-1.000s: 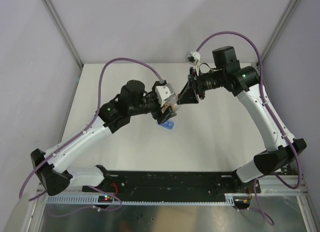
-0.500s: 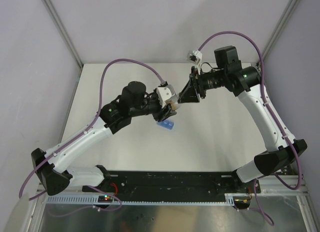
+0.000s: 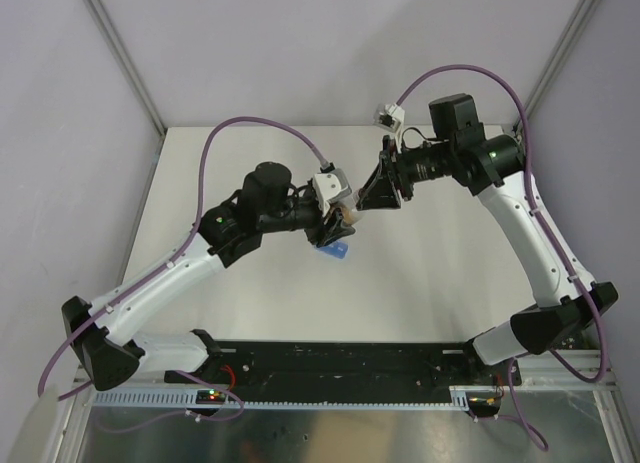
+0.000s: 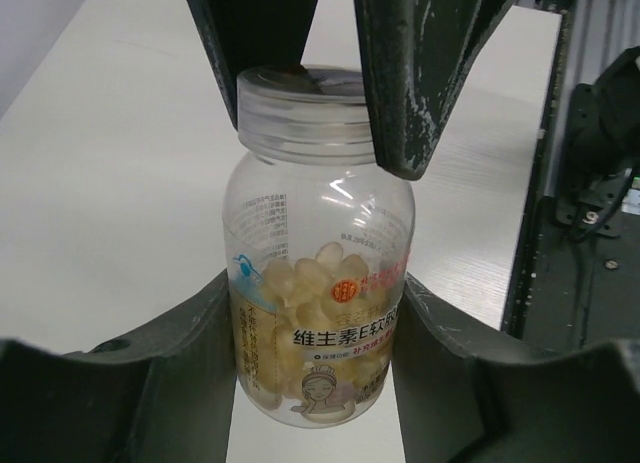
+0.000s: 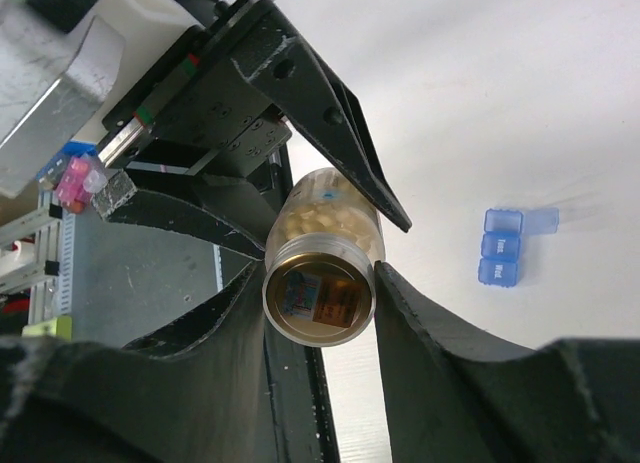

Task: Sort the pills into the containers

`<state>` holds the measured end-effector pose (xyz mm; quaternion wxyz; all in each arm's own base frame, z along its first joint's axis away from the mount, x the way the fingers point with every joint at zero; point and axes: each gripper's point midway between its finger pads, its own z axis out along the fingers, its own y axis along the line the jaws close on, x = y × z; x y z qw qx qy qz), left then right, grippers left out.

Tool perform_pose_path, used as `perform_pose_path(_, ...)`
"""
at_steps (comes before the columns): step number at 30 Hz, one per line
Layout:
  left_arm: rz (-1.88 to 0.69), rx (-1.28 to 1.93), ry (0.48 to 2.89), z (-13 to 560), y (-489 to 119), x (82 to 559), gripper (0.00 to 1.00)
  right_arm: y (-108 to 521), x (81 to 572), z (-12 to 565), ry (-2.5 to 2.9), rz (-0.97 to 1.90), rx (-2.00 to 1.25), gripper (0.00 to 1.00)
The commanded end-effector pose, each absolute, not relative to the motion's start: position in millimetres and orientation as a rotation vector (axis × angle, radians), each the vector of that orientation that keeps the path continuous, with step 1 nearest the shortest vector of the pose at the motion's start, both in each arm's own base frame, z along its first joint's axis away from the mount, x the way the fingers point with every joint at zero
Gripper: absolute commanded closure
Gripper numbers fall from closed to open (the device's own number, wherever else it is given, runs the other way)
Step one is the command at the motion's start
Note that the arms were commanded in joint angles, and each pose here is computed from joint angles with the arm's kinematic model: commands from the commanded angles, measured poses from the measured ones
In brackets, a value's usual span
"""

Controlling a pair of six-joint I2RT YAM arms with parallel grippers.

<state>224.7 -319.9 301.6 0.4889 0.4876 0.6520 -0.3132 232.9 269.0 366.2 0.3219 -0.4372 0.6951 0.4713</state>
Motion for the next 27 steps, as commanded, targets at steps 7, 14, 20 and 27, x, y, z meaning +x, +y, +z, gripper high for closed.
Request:
perform_pose_path(7, -1.117, 1.237, 1.512, 337.9, -330.0, 166.4, 1.0, 263.6, 206.4, 383.2, 1.584, 1.052, -1.379, 1.0)
perform_pose_path(14, -1.194, 1.26, 1.499, 341.5, -328.1, 151.4, 1.0, 258.4, 202.3, 374.0, 1.568, 0.967, -1.487, 0.69)
perform_pose_path(20, -1.08, 1.216, 1.511, 342.0, -322.9, 167.1, 1.0, 262.1, 197.9, 371.8, 1.608, 0.993, -1.484, 0.38)
perform_pose_path(27, -0.897, 1.148, 1.537, 340.0, -312.3, 194.4, 1.0, 264.1, 199.5, 394.9, 1.618, 1.034, -1.391, 0.19)
